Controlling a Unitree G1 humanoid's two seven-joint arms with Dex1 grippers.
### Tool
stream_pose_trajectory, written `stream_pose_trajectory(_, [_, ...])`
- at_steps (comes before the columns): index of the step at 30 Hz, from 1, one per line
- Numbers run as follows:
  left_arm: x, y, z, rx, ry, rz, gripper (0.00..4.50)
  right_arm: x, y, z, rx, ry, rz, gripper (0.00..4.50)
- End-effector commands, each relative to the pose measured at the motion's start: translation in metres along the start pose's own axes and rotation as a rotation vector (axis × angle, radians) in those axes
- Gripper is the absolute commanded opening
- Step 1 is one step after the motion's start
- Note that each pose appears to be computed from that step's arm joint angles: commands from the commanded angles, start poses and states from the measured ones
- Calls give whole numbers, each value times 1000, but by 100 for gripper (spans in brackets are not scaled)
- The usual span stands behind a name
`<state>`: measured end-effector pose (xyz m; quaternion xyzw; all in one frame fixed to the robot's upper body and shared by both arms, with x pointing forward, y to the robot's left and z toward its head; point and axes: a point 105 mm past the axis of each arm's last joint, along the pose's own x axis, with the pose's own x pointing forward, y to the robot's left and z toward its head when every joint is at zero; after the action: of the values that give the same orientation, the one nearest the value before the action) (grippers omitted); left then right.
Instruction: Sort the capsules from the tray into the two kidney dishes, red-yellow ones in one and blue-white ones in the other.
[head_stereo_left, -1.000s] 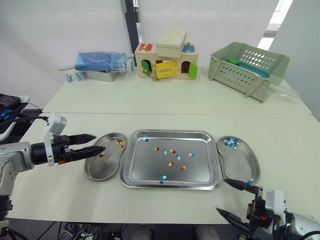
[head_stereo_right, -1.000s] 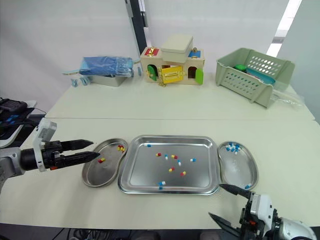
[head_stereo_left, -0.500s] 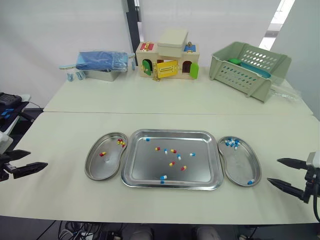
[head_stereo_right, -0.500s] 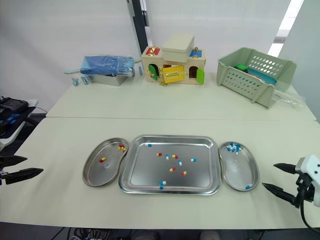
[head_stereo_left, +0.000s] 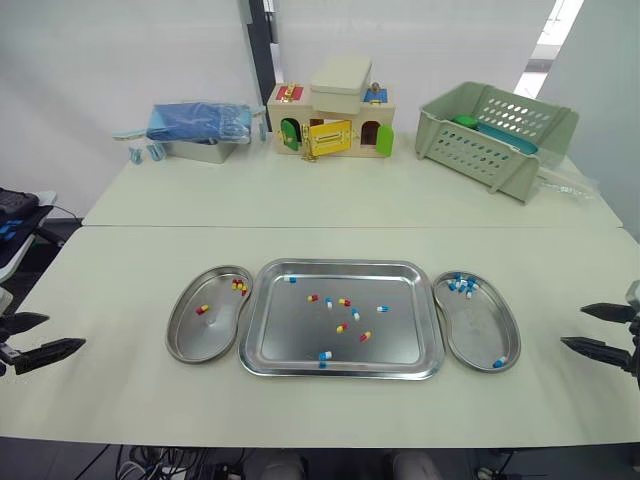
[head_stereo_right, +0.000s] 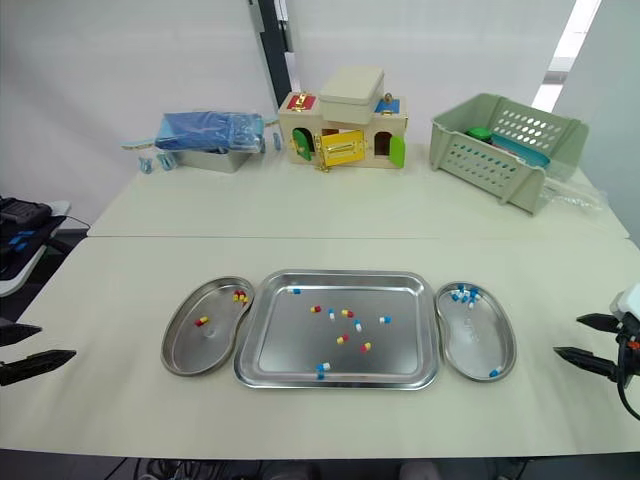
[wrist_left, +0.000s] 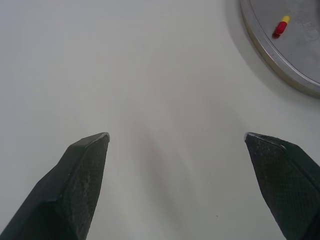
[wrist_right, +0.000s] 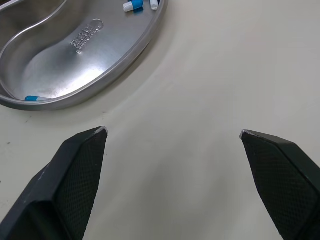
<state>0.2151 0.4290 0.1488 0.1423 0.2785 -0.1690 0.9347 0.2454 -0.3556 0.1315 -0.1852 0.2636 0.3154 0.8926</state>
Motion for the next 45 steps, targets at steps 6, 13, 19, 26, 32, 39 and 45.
stream_pose_trajectory(6, [1, -24, 27, 123, -244, -24, 448, -4, -7, 6, -54, -45, 11, 450])
stream_pose_trajectory(13, [8, -132, 15, 73, -481, -208, 448, -2, -20, 7, -17, 32, 3, 450])
stream_pose_trajectory(19, [8, -183, 9, 80, -611, -247, 448, 2, -24, 13, -41, 29, 10, 450])
stream_pose_trajectory(26, [-2, -244, 1, -12, -746, -240, 448, -2, -32, 29, -129, 3, 0, 450])
stream_pose_trajectory(32, [-3, -257, 7, -30, -827, -177, 448, -4, -33, 34, -125, 14, 16, 450])
stream_pose_trajectory(39, [0, -256, 3, -51, -825, -88, 448, -2, -38, 41, -144, 5, 12, 450])
stream_pose_trajectory(45, [-2, -253, -6, -55, -788, -53, 448, 16, 1, 100, -252, -146, 200, 450])
